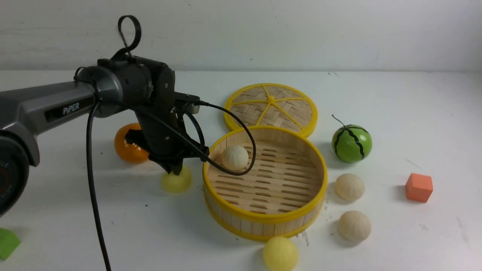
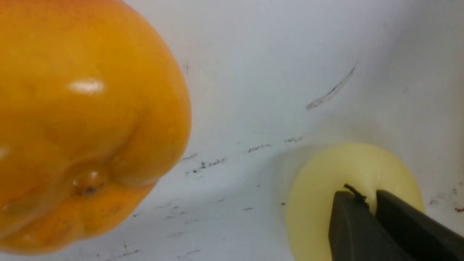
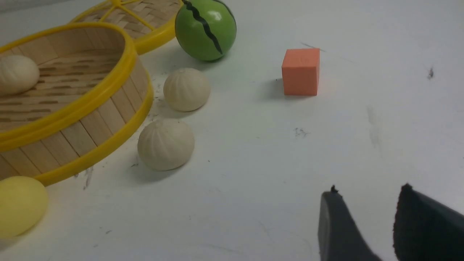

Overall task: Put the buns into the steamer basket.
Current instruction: Use the left arm to put the steamed stuffed bun into the steamer

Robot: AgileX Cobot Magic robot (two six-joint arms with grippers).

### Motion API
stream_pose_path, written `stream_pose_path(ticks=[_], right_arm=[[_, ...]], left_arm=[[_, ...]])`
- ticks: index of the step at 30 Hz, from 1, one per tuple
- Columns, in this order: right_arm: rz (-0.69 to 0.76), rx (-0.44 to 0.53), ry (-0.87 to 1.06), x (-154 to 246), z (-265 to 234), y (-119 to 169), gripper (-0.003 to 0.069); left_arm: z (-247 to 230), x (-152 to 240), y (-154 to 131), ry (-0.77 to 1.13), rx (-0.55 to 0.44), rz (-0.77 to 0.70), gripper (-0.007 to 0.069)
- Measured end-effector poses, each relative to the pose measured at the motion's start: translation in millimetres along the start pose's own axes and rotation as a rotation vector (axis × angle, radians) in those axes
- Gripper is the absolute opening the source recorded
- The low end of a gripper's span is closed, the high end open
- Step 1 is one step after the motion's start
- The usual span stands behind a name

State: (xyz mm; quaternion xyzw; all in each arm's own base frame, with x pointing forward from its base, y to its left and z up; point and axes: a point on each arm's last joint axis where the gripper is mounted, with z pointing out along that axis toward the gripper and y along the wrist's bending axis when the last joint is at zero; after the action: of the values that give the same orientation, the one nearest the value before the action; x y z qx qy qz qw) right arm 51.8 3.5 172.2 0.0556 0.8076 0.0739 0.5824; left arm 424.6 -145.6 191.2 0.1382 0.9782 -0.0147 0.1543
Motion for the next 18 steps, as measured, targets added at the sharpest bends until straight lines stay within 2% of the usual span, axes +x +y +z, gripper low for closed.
stream_pose_path(ticks=[5,10,13,18], right_arm=[[0.0,0.0,0.0,0.0,0.0,0.0,0.024],[0.0,0.0,0.0,0.0,0.0,0.0,0.0241],[0.0,0.0,0.0,0.0,0.0,0.0,0.0241],[0.0,0.0,0.0,0.0,0.0,0.0,0.0241]], left_arm=[[-12.3,0.3,0.1,-0.004,0.003,-0.003,-0.0013],[-46.5,2.1,0.6,-0.025,0.012,-0.011,-0.0013],[-75.4,4.7,-2.4,-0.052,0.052,-0.033,-0.0013],[-111.7,13.5,-42.9,-0.089,0.157,0.056,-0.0013]])
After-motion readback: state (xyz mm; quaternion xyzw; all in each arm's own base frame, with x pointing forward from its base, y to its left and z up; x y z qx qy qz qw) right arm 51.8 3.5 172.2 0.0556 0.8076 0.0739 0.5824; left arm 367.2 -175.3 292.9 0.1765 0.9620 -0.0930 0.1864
